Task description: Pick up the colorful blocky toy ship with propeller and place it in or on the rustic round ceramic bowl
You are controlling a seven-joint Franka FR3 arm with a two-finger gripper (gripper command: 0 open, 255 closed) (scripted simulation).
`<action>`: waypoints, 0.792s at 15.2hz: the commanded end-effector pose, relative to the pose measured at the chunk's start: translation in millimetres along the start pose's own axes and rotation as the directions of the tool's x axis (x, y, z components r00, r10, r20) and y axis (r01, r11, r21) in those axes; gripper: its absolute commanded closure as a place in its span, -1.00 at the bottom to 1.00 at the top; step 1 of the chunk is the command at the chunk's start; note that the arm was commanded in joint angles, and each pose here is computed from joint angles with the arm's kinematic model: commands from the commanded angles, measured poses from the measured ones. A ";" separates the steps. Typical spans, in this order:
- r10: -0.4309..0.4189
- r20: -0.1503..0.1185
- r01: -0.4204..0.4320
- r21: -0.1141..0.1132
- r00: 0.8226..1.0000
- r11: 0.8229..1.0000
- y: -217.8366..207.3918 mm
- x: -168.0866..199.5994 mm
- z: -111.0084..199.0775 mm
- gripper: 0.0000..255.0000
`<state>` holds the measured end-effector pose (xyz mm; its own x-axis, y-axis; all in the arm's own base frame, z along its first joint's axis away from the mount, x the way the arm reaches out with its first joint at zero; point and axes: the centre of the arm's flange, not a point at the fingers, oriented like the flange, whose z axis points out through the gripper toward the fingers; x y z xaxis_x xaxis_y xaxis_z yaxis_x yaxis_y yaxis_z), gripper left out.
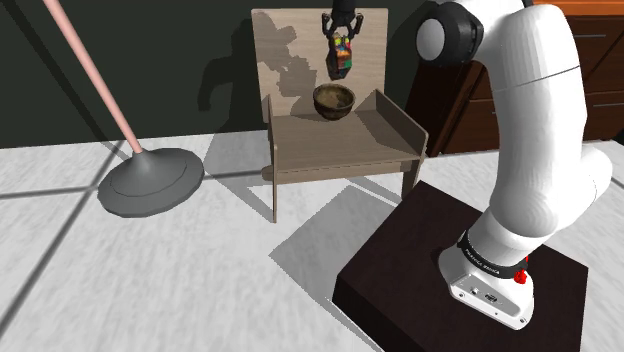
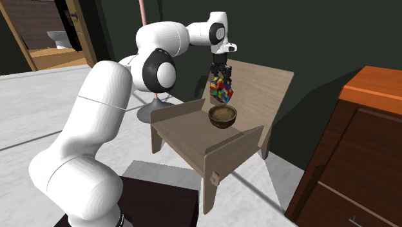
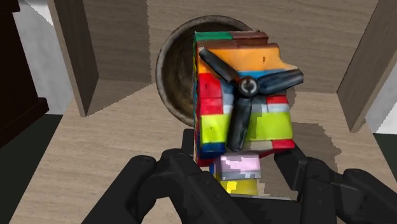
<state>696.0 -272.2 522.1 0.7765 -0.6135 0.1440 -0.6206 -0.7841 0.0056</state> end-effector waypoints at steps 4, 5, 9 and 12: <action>0.000 -0.003 0.000 0.001 1.000 1.000 -0.3 -2.7 25.1 1.00; 0.000 -0.003 0.000 0.001 1.000 1.000 -0.3 -3.5 30.3 1.00; 0.000 -0.003 0.000 0.001 1.000 1.000 -0.4 -6.5 51.2 1.00; 0.000 -0.003 0.000 0.001 1.000 1.000 -0.5 -8.8 66.9 1.00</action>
<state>695.9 -272.4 458.4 0.7765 -0.6135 0.1441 -0.6205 -0.7842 0.0055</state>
